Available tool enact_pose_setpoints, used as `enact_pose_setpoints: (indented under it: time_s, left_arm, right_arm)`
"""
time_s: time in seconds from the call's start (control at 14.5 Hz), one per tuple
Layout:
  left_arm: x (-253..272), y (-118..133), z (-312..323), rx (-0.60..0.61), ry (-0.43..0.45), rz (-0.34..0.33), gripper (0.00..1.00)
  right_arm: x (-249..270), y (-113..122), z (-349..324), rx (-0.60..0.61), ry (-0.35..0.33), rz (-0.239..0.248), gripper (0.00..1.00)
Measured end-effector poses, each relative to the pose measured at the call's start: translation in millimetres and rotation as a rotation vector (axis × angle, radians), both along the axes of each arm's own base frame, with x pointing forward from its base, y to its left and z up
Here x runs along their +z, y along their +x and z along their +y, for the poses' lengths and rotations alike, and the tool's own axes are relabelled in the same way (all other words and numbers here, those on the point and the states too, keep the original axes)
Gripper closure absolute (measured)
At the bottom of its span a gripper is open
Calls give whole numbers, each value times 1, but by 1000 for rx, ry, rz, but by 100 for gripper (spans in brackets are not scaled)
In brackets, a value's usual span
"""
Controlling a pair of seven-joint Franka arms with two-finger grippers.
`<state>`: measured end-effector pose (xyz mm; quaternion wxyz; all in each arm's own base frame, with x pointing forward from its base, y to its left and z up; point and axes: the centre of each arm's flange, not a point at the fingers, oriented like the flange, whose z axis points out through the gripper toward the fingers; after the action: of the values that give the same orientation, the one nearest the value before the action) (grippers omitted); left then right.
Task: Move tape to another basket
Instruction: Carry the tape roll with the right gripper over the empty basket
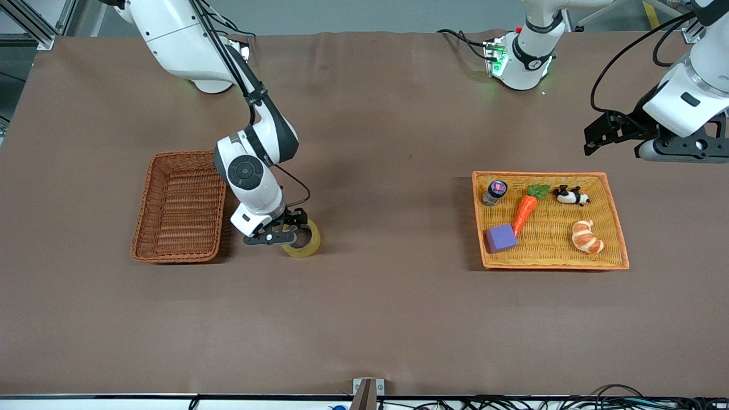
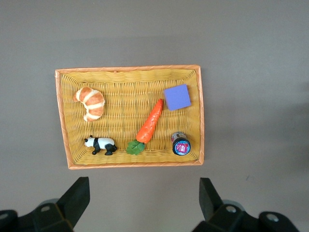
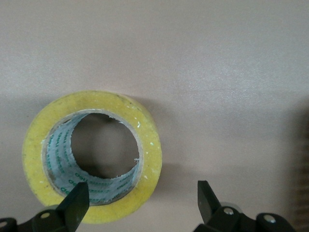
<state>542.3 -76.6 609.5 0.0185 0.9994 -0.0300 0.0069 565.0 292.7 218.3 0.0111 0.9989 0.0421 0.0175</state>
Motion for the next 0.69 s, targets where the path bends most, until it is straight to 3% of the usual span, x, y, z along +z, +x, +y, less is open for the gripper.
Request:
enact_pose_setpoints:
  time_s: [0.41, 0.48, 0.69]
  left_arm:
    - [-11, 13, 3, 6, -3, -21, 0]
    - [-13, 14, 4, 6, 0, -21, 0]
    - [-18, 18, 4, 8, 9, -21, 0]
  right_arm:
    - [-33, 0, 1, 7, -8, 6, 4]
    - [-35, 0, 1, 9, -10, 9, 10]
    - [-33, 3, 2, 12, -8, 4, 43]
